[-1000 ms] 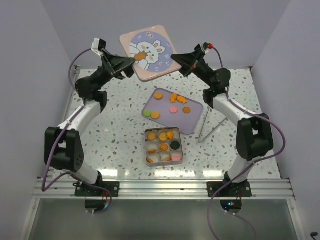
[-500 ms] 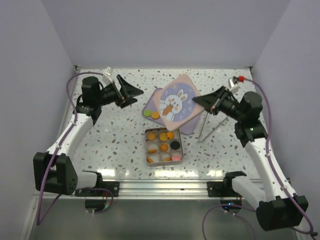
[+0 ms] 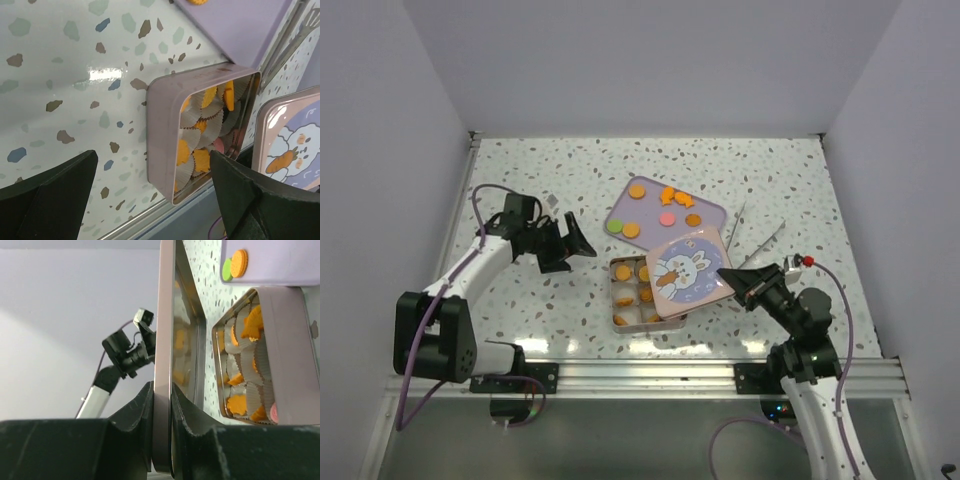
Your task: Pack the cookies
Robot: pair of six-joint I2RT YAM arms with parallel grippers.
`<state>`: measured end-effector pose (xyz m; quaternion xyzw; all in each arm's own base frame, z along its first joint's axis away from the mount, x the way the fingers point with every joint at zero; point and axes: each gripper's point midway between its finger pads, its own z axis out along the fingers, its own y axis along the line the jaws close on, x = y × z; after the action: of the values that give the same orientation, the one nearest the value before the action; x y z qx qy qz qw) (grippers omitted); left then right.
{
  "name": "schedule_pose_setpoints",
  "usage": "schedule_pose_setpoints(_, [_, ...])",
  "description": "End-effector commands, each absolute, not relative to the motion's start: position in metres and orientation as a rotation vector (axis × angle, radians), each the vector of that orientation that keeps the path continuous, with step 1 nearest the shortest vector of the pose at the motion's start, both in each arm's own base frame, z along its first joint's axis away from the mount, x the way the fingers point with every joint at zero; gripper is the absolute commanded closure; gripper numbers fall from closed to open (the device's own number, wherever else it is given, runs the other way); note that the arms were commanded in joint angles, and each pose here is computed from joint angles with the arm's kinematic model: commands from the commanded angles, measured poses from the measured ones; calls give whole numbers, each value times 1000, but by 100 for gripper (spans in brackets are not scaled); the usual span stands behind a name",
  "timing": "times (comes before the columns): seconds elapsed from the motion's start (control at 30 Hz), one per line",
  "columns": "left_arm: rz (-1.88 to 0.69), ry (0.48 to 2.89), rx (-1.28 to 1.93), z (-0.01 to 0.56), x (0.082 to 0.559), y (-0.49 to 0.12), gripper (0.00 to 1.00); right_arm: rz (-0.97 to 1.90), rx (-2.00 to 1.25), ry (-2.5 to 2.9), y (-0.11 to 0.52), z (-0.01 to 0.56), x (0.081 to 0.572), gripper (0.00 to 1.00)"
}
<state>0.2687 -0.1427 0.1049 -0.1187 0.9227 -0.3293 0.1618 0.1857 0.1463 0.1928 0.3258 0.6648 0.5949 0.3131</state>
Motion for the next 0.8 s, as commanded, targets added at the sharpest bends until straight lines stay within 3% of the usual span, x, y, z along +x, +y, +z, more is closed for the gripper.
schedule_pose_setpoints(0.0, [-942,2644,-260,98,254,-143,0,1542,980,1709,137,192,196,100])
schedule_pose_setpoints(0.4, [-1117,2671,-402,69,220,-164,0,1345,939,1993,174,120,205,100])
schedule_pose_setpoints(0.6, [-1149,2667,-411,72,224,-168,0,1352,896,1957,202,121,201,100])
schedule_pose_setpoints(0.77, [-1157,2684,-413,67,220,-168,0,1291,936,1944,191,123,197,100])
